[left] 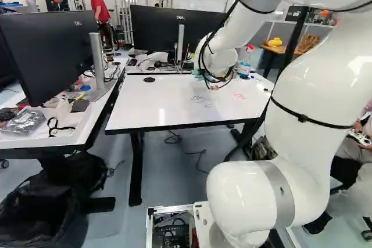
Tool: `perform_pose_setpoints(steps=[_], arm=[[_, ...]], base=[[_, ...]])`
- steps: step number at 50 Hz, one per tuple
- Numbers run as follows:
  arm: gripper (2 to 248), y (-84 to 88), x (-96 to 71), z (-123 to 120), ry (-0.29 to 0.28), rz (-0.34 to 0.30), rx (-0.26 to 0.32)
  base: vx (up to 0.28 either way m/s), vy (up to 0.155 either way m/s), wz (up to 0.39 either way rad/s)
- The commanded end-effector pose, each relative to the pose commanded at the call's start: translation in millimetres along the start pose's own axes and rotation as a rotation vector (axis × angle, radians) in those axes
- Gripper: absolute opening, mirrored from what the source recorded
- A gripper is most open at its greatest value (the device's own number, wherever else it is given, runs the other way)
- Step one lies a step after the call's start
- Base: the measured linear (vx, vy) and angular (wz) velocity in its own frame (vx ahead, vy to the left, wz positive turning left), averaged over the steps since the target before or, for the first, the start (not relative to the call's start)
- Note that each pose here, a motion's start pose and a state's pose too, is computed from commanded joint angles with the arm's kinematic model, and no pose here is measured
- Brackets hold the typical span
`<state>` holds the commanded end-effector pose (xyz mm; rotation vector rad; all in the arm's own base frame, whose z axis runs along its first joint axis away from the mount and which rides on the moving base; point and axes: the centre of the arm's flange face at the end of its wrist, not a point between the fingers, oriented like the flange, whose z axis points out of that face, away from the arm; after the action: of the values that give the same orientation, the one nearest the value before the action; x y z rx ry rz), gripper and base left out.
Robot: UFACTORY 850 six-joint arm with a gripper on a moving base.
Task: Clean the table with the green towel
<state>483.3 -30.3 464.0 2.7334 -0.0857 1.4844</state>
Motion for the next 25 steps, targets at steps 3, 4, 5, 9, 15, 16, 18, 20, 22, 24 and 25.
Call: perform_pose_setpoints(steps=[3,4,5,9,15,16,18,20,22,24,25], arm=[[50,0.3,-3.3,-5.2,-0.001,0.0,-0.001],[50,0.4,-4.5,-6.9,-0.001,0.0,-0.001],[50,0.5,-5.6,-8.6,-0.001,0.001,-0.001],[50,0.9,-10.1,-15.5,-0.002,0.001,-0.002],[50,1.4,-17.0,-25.8,-0.002,0.002,-0.003],[50,1.5,-18.2,-27.6,-0.002,0.002,-0.003],[50,1.7,-20.6,-31.0,-0.002,0.002,-0.003],[50,1.9,-22.9,-34.4,-0.002,0.002,-0.004],[50,2.1,-25.3,-37.9,-0.002,0.003,-0.004],[50,2.2,-27.8,-41.4,-0.002,0.003,-0.004],[50,2.3,-28.9,-43.1,-0.002,0.003,-0.005]], base=[[0.0,0.0,0.0],[0.0,0.0,0.0],[0.0,0.0,0.0],[0.0,0.0,0.0],[0.0,0.0,0.0],[0.0,0.0,0.0],[0.0,0.0,0.0],[0.0,0.0,0.0],[0.0,0.0,0.0],[0.0,0.0,0.0],[0.0,0.0,0.0]])
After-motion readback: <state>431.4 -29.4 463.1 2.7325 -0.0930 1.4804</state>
